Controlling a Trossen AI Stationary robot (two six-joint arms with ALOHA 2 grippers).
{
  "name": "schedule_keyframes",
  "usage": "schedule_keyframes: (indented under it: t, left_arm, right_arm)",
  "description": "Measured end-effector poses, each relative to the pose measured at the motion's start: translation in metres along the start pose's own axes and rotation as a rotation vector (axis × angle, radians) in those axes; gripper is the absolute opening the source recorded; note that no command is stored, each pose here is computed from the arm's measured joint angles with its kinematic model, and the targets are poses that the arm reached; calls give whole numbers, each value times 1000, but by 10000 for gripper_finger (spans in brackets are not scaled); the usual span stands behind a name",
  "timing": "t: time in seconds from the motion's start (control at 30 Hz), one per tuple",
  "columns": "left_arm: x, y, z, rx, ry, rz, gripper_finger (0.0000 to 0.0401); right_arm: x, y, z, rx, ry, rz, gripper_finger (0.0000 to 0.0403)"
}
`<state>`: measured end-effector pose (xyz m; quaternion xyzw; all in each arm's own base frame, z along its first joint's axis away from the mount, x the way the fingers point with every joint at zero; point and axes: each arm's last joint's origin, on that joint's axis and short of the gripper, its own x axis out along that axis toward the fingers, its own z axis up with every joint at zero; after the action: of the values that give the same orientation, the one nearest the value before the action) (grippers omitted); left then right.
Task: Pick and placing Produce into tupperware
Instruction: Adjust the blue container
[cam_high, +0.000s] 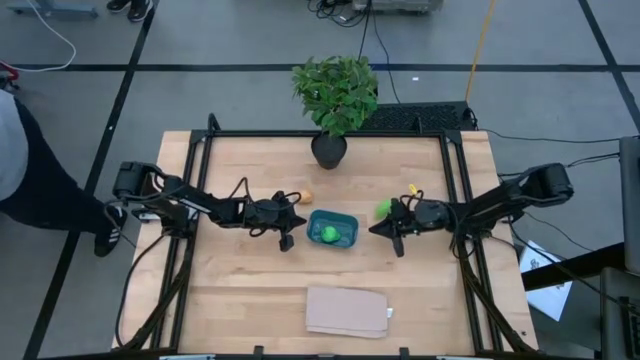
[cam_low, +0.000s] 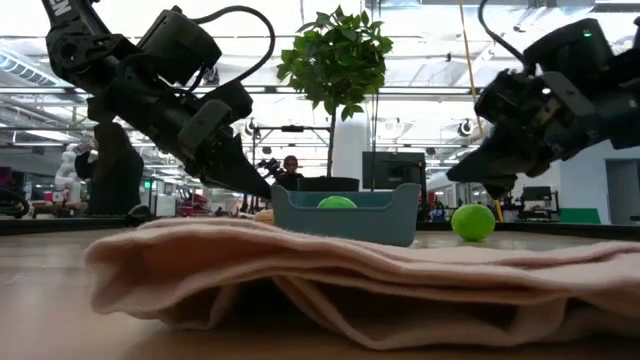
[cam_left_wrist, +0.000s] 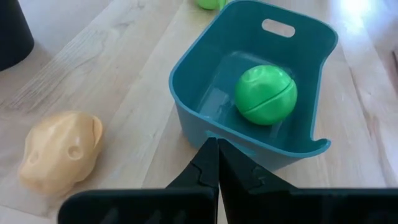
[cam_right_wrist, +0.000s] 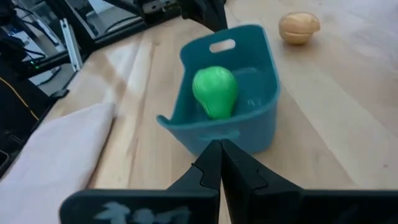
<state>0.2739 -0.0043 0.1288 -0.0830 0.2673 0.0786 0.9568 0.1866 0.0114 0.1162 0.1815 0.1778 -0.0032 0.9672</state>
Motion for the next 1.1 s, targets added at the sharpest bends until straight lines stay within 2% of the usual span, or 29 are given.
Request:
schedule_keyframes:
  t: [0.4, 0.73, 1.1]
  left_arm:
    - [0, 0, 0, -22, 1, 1, 0]
    - [-1, -6, -1, -28, -1, -19, 0]
    - [-2, -14, -3, -25, 2, -47, 0]
  right_arm:
    - [16, -3, -8, 75, 75, -31, 0]
    - [35, 0, 0, 43, 87, -35, 0]
    - [35, -5, 3, 35, 83, -60, 0]
